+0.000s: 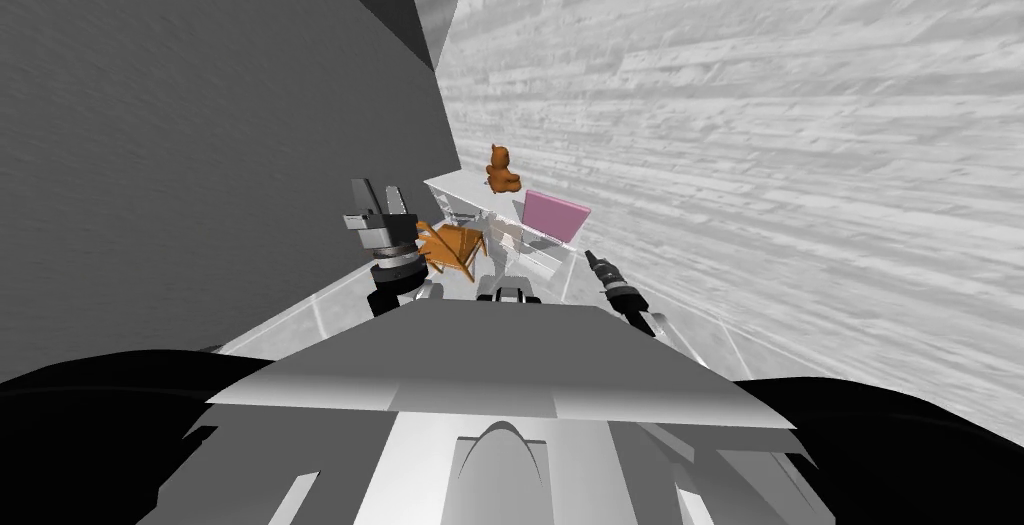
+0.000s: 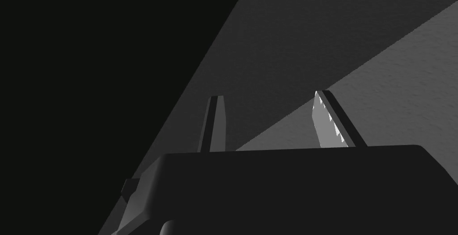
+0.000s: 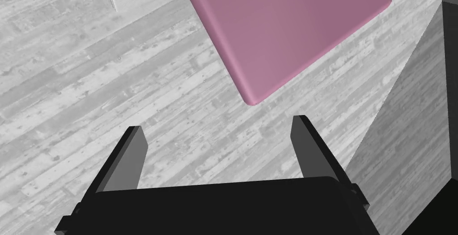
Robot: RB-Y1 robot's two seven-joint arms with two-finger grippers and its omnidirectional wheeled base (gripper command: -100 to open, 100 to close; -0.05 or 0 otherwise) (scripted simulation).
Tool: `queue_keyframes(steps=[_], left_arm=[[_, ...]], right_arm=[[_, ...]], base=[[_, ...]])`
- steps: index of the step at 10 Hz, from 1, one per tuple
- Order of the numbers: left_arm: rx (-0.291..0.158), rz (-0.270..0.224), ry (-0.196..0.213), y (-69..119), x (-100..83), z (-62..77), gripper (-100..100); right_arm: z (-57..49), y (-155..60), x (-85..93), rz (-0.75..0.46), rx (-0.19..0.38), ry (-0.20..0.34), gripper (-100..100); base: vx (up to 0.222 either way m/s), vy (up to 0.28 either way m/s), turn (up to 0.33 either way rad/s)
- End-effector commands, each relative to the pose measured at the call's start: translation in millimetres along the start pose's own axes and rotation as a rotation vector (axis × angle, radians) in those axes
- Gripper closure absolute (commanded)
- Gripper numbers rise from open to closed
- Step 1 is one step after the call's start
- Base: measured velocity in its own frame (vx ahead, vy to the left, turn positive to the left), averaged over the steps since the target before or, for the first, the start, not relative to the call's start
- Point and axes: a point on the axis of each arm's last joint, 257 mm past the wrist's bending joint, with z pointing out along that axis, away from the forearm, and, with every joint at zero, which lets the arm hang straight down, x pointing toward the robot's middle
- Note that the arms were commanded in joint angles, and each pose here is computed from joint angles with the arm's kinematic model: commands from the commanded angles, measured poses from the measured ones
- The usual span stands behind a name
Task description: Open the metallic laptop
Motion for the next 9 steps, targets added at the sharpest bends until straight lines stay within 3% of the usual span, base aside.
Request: queue_keyframes(steps=[1,4,5,9], left_arm=[[0.000,0.000,0.000,0.0,0.0,0.0,0],[0.000,0.000,0.000,0.0,0.0,0.0,0],[0.000,0.000,0.000,0.0,0.0,0.0,0],[0.000,0.000,0.000,0.0,0.0,0.0,0]], right_arm=[[-8.1,-47,0.8,-0.188,0.102,0.059,-100],[-24.5,-116,-9.3,-0.450,0.238,0.140,-100],[-24.5,-116,-9.4,-0.457,0.237,0.140,-100],[-50.8,-201,-49.0,-0.810,0.407,0.236,-100]], base=[[0.028,0.107,0.236],[0.045,0.146,0.185],[0.026,0.097,0.060],[0.041,0.105,0.186]])
